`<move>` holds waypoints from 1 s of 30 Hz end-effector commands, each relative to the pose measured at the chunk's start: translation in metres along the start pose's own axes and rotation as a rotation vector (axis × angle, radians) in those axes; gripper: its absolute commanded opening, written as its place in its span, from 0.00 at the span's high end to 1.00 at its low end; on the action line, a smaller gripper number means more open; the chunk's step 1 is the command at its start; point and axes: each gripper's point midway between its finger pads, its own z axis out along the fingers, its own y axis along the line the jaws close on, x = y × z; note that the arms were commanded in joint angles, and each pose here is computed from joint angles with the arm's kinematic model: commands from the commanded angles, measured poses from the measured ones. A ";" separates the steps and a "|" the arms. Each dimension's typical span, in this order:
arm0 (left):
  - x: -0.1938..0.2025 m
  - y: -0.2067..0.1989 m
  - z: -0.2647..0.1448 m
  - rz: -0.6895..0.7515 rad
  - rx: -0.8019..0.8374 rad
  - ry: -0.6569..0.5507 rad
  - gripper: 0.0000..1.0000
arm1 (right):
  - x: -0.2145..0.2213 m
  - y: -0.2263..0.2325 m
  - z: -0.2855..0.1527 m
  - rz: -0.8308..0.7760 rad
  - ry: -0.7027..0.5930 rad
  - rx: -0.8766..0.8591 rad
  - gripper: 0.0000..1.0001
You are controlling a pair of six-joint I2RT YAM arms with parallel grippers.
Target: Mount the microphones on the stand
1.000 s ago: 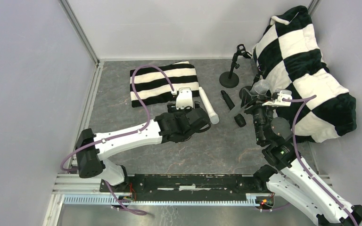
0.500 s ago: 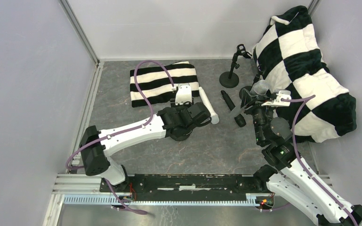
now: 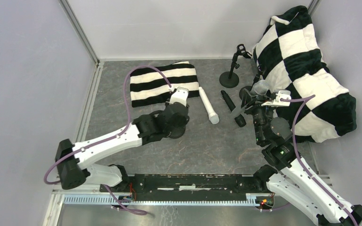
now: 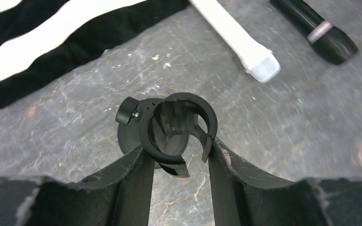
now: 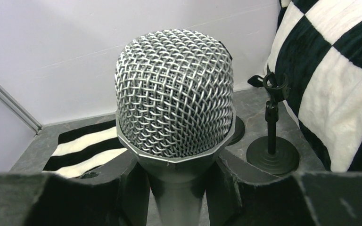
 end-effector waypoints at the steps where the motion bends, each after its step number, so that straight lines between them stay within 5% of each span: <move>1: -0.044 -0.048 -0.031 0.170 0.395 -0.175 0.64 | -0.007 -0.002 0.000 0.003 -0.027 0.004 1.00; 10: -0.057 -0.060 -0.053 0.412 0.550 -0.258 0.70 | -0.002 0.000 -0.002 0.015 -0.011 -0.006 1.00; 21: -0.049 -0.026 -0.048 0.367 0.452 -0.234 0.69 | 0.004 0.004 0.000 0.009 0.007 -0.025 1.00; 30: -0.025 0.016 -0.042 0.237 0.327 -0.195 0.33 | 0.013 0.014 0.003 0.024 0.033 -0.069 1.00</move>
